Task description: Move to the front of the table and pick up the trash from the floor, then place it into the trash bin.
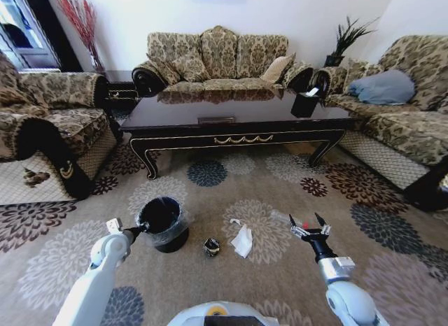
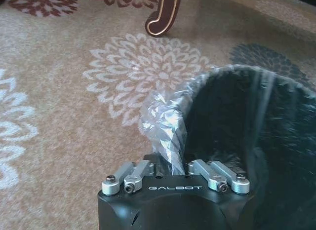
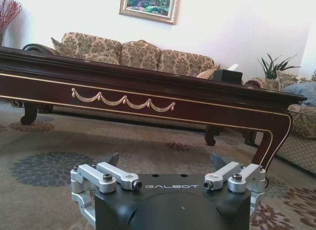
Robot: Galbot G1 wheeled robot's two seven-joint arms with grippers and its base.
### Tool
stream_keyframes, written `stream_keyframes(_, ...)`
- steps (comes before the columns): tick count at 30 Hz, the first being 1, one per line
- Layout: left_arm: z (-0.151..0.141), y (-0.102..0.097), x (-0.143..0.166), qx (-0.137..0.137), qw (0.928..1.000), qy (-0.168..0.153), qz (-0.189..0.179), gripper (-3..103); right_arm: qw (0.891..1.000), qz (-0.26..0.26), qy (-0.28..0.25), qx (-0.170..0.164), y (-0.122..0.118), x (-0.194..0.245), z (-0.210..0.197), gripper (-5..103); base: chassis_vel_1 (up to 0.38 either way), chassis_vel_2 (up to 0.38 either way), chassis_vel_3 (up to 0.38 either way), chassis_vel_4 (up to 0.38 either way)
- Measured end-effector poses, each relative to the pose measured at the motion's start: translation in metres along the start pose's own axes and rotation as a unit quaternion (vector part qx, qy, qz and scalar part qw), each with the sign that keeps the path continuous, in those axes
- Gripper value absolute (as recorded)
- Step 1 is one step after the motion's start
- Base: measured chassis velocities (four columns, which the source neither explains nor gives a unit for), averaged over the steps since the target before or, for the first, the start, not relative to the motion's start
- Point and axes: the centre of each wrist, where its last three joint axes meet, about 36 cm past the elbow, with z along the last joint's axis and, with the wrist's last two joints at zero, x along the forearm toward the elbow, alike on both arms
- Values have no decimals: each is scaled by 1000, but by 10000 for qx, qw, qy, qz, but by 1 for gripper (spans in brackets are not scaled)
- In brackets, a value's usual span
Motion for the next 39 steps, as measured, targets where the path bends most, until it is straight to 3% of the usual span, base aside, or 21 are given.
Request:
stream_keyframes(4, 1, 3, 5, -36, 10000, -13, -60, 16, 10000, -16, -7, 21, 1, 0, 1, 100, 0, 0, 0, 0)
stream_keyframes(5, 1, 5, 8, -48, 9999, -32, -94, 6, 10000, -14, -7, 28, 2, -1, 2, 100, 0, 0, 0, 0)
stream_keyframes(9, 2, 5, 16, -66, 9999, -79, -93, 2, 10000, 30, 6, 27, 2, -3, 4, 100, 0, 0, 0, 0)
stream_keyframes(16, 2, 10, 37, -140, 9995, -217, -162, 0, 9997, 214, 117, -94, 3, -7, 14, 100, 0, 0, 0, 0)
stream_keyframes(23, -1, 3, 75, -293, 9985, -466, -23, 0, 9968, 348, 562, -456, -5, -21, 27, 100, 0, 0, 0, 0)
stream_keyframes(34, 3, -13, 130, -493, 9956, -768, 196, 0, 9954, 340, 886, -144, -47, -55, 58, 100, 0, 0, 0, 0)
stream_keyframes(39, 8, -13, 150, -500, 9950, -848, 162, 0, 9939, 395, 1033, -10, -50, -66, 75, 100, 0, 0, 0, 0)
